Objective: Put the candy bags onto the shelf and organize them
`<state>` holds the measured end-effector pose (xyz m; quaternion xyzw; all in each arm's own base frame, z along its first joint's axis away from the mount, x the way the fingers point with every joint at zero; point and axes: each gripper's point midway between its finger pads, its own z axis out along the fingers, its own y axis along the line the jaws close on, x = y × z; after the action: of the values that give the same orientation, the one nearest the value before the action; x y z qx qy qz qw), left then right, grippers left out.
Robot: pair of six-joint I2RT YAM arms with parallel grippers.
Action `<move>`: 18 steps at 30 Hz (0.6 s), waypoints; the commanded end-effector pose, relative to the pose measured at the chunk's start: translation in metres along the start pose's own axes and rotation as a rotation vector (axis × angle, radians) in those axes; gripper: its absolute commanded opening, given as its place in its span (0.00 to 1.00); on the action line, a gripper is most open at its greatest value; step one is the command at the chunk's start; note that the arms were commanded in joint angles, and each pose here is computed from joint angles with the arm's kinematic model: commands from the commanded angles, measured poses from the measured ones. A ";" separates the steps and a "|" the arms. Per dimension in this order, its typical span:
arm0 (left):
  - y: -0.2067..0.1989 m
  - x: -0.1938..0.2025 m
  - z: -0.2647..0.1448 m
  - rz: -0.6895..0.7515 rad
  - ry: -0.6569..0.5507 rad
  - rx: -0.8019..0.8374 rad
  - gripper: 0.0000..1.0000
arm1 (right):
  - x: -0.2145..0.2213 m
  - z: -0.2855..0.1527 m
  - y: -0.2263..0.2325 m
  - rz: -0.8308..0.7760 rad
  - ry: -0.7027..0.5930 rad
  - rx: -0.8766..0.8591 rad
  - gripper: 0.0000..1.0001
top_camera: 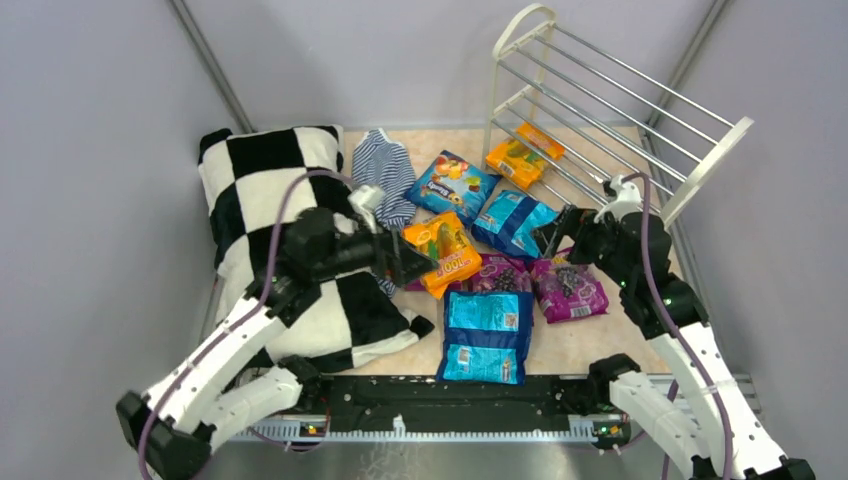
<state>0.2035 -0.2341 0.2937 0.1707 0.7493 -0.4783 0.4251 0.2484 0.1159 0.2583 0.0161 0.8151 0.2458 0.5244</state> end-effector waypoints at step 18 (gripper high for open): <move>0.006 0.195 0.062 -0.169 0.415 -0.183 0.99 | 0.136 0.017 0.015 0.173 0.519 -0.191 0.99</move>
<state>0.1283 -0.3188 0.1317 0.2118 0.8647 -0.3858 0.2422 0.2133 0.1558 0.1538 -0.0248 0.8884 0.3195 0.3288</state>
